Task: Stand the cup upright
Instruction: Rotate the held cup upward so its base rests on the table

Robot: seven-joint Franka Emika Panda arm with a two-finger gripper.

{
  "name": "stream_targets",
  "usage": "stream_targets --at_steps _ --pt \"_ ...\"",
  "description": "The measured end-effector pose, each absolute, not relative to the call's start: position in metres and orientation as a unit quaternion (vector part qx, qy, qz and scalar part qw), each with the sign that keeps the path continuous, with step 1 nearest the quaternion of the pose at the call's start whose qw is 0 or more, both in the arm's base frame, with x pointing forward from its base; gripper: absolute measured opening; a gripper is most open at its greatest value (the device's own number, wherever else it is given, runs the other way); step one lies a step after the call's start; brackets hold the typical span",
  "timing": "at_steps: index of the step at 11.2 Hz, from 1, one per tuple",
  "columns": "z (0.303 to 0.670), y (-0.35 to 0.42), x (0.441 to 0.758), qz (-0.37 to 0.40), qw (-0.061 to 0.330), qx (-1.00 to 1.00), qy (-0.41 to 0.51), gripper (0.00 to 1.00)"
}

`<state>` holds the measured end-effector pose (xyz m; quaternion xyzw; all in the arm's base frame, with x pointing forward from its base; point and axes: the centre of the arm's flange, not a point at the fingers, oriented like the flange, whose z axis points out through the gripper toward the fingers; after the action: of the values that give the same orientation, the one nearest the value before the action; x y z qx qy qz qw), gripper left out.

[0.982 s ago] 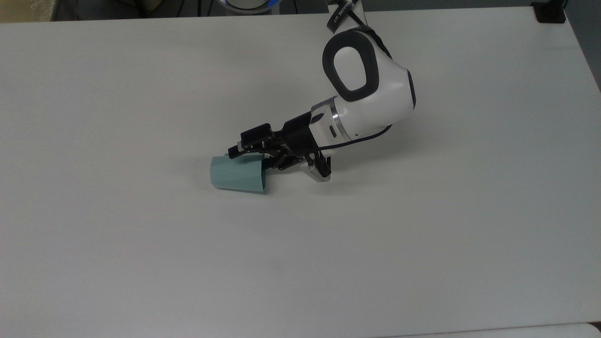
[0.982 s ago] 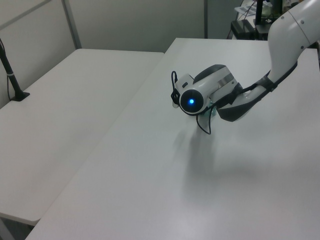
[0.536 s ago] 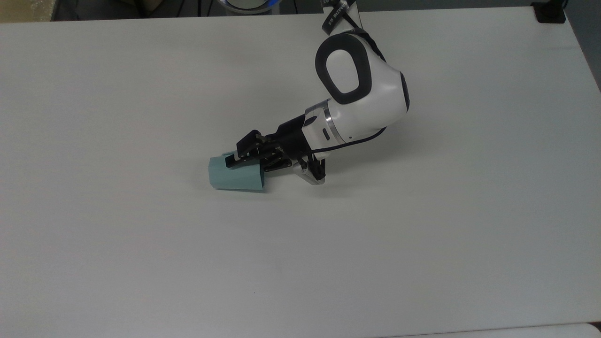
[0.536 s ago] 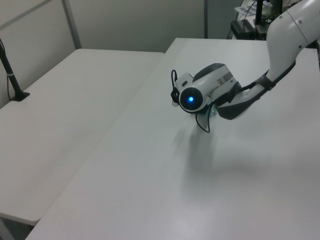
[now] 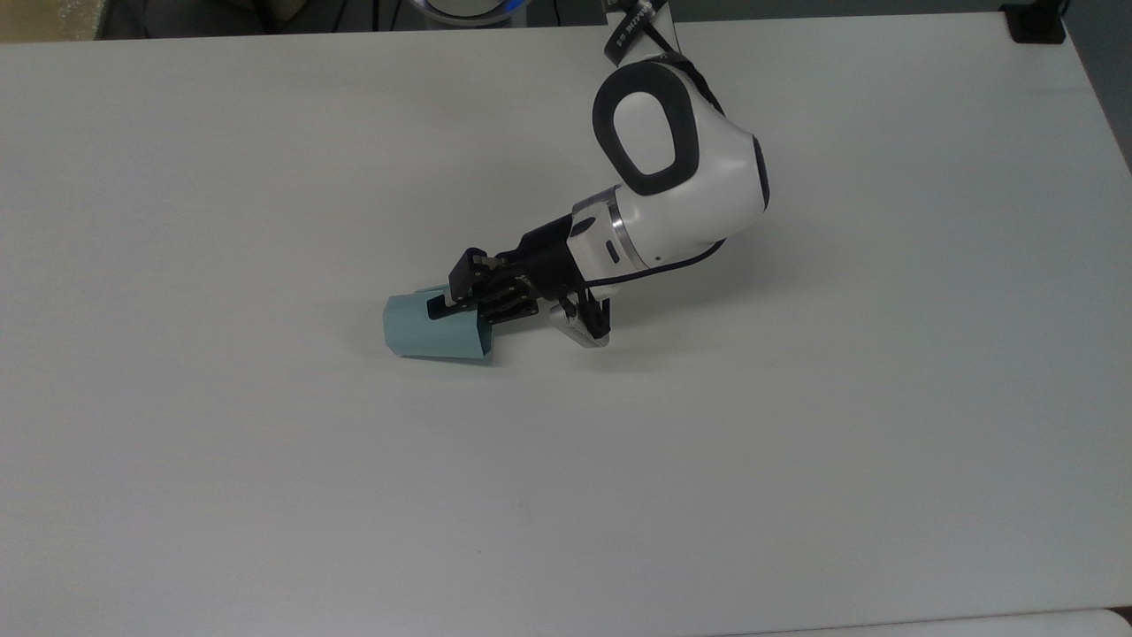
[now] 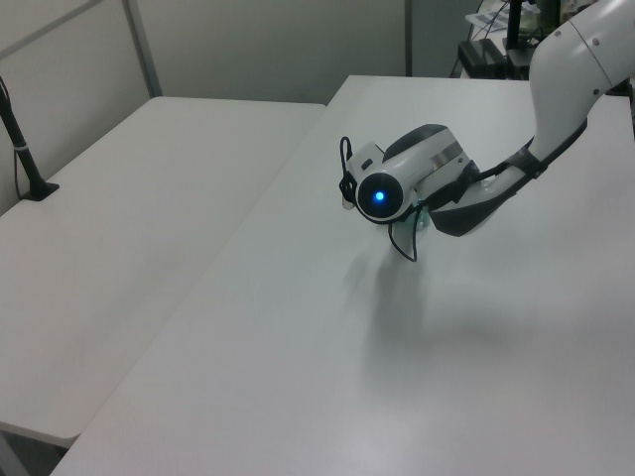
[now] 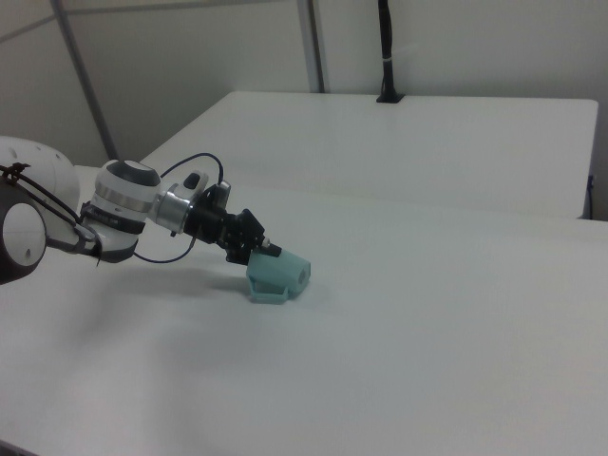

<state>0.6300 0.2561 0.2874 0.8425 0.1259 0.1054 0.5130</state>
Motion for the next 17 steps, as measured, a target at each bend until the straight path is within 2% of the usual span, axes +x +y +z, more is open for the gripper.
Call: stream_targets --at_steps 2,3,4,7,9,11,13,15,17 --pt "0.295 0.256 0.631 0.106 0.501 0.851 0.114 0.11" --pt "0.312 0.255 0.630 0.105 0.477 0.868 0.093 0.11" --pt "0.343 0.251 0.630 0.106 0.442 0.889 0.062 0.09" --pt "0.447 0.201 0.611 0.096 0.299 0.949 -0.032 0.09" --pt "0.475 0.155 0.580 0.091 0.213 0.970 -0.076 0.09" --pt "0.466 0.110 0.554 0.075 0.119 0.985 -0.100 0.09" --pt "0.440 0.064 0.541 0.074 0.057 0.989 -0.114 0.09" --pt "0.414 0.026 0.531 0.065 0.010 0.989 -0.132 0.09" --pt "0.402 0.024 0.526 0.065 -0.003 0.989 -0.131 0.09"
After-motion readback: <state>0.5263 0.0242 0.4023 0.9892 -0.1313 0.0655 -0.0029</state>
